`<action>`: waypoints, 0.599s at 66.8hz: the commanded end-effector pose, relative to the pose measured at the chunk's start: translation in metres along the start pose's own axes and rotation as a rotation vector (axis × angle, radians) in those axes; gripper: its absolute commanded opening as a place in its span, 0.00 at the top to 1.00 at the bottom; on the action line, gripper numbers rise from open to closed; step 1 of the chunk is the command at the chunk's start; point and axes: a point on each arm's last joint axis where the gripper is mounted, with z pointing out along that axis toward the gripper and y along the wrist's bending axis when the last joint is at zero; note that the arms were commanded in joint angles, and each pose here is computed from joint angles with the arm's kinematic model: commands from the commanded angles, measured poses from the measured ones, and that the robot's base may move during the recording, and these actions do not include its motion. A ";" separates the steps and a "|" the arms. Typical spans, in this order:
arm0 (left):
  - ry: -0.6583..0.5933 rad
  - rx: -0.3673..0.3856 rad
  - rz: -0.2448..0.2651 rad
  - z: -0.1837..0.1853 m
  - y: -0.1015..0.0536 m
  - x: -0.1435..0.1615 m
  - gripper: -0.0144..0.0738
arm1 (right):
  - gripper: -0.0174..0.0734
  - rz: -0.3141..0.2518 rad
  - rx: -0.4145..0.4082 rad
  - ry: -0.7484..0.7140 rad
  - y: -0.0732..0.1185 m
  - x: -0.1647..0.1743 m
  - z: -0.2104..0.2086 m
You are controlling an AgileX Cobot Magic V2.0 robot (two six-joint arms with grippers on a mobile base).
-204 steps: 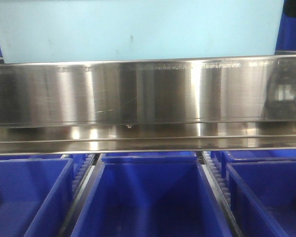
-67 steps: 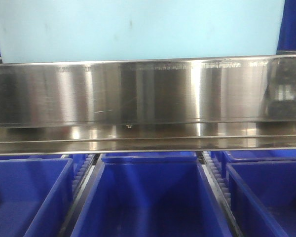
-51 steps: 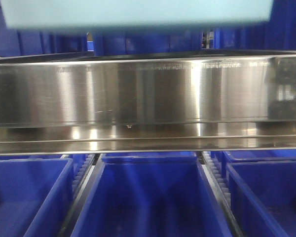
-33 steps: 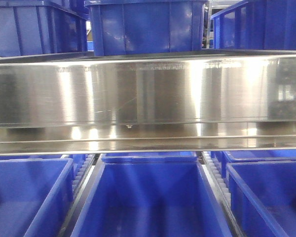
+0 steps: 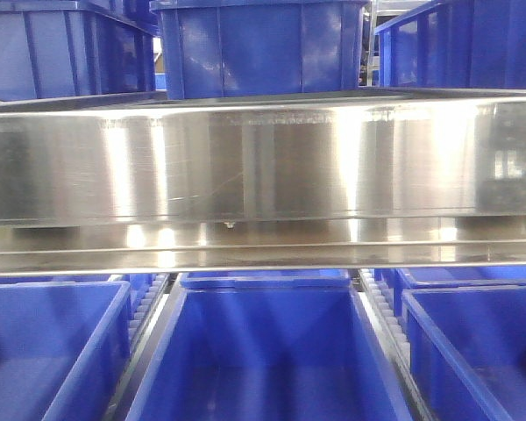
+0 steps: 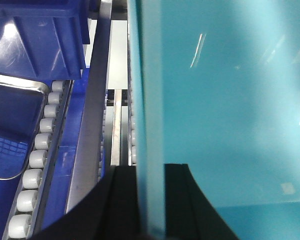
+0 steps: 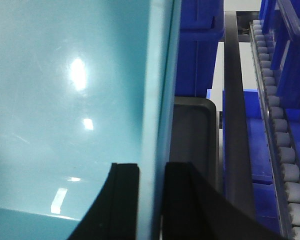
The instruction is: Move two blue bins to right shelf middle
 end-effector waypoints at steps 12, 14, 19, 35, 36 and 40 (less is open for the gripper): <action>-0.101 0.049 0.002 -0.007 -0.003 -0.011 0.96 | 0.99 0.006 -0.083 -0.155 0.009 -0.017 -0.017; -0.101 0.049 0.002 -0.007 -0.003 -0.011 0.96 | 0.99 0.006 -0.083 -0.155 0.009 -0.017 -0.017; -0.101 0.049 0.002 -0.007 -0.003 -0.011 0.96 | 0.99 0.006 -0.083 -0.155 0.009 -0.017 -0.017; -0.101 0.049 0.002 -0.007 -0.003 -0.011 0.96 | 0.99 0.006 -0.083 -0.155 0.009 -0.017 -0.017; -0.101 0.049 0.002 -0.007 -0.003 -0.011 0.96 | 0.99 0.006 -0.083 -0.155 0.009 -0.017 -0.017; -0.101 0.049 0.002 -0.007 -0.003 -0.011 0.96 | 0.99 0.006 -0.083 -0.155 0.009 -0.017 -0.017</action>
